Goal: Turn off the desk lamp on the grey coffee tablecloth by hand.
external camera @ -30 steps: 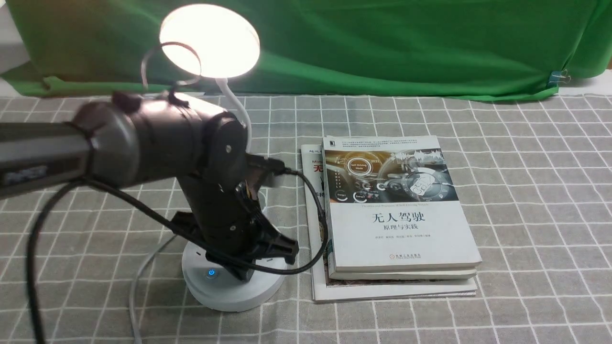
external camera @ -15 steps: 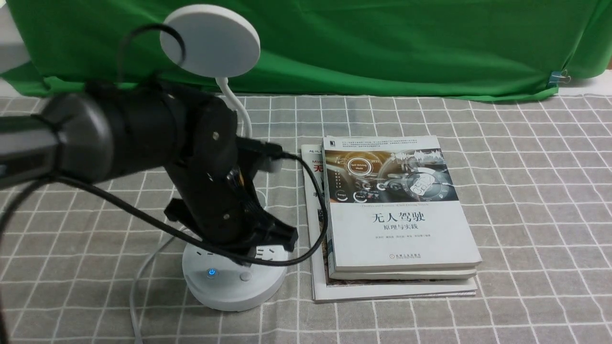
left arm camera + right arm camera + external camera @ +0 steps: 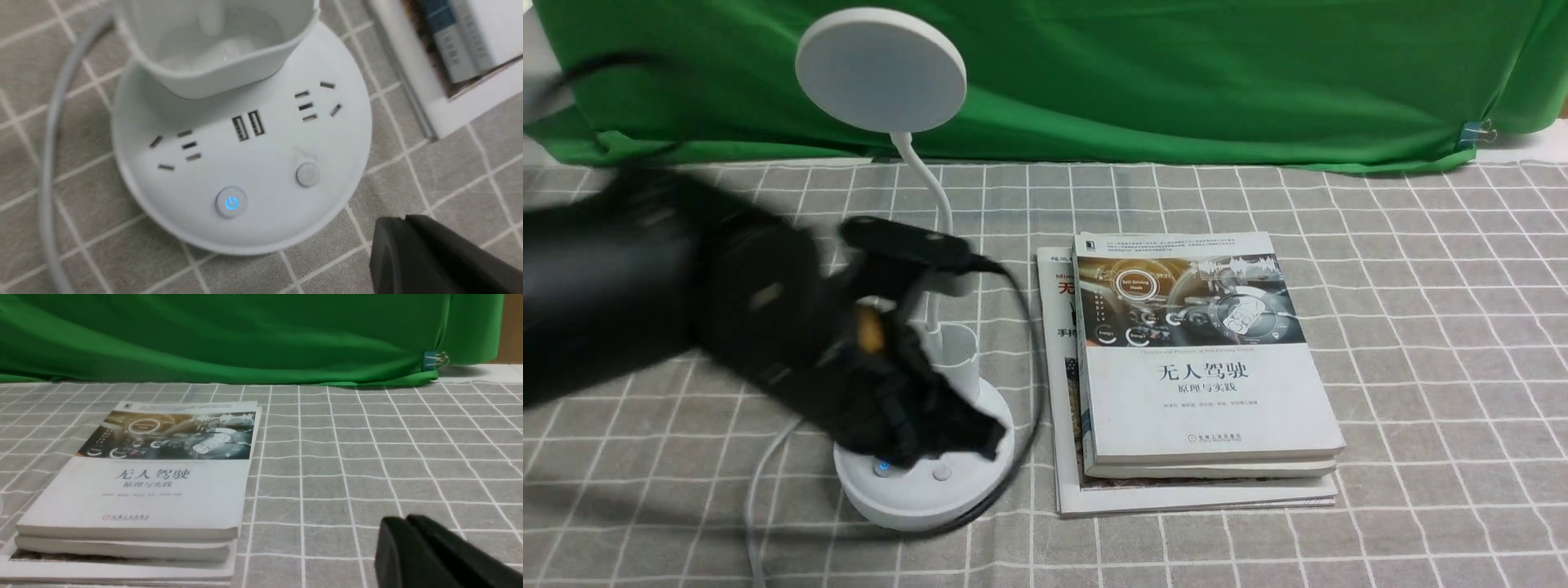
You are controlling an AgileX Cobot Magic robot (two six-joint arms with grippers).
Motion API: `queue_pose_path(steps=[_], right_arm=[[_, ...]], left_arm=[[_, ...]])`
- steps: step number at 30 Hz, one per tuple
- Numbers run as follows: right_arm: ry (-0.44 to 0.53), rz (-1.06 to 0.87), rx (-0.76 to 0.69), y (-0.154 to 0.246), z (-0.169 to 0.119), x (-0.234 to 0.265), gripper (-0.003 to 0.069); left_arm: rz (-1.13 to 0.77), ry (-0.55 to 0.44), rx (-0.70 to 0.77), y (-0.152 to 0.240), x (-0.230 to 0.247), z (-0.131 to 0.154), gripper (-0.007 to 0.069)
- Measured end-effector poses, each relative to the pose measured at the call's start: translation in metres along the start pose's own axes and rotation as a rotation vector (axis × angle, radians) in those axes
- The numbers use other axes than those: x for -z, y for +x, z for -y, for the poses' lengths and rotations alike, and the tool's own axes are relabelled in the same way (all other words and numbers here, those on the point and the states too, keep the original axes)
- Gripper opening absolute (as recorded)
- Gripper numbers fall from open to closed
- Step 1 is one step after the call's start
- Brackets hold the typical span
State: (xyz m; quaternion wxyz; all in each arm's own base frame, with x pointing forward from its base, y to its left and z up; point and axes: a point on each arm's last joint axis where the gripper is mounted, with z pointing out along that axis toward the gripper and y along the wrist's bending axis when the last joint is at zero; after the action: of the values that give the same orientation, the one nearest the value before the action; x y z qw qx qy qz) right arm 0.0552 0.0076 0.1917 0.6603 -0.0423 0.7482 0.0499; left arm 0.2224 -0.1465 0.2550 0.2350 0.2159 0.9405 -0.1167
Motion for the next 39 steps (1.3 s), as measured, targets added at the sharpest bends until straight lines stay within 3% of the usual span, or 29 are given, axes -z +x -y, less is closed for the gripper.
queue_pose_path(steps=[10, 18, 35, 39], right_arm=[[0.0, 0.0, 0.0, 0.0, 0.0, 0.0, 0.0035], [0.0, 0.0, 0.0, 0.0, 0.0, 0.0, 0.0035], [0.0, 0.001, 0.0, 0.0, 0.0, 0.0, 0.0036], [0.0, 0.0, 0.0, 0.0, 0.0, 0.0, 0.0036]], left_arm=[[0.555, 0.031, 0.0, 0.074, 0.052, -0.01, -0.0004], [0.638, -0.012, -0.112, 0.103, 0.059, -0.015, -0.0002], [0.688, -0.058, -0.233, 0.106, 0.068, -0.016, -0.0001], [0.844, -0.156, -0.198, 0.118, 0.089, -0.029, -0.0001]])
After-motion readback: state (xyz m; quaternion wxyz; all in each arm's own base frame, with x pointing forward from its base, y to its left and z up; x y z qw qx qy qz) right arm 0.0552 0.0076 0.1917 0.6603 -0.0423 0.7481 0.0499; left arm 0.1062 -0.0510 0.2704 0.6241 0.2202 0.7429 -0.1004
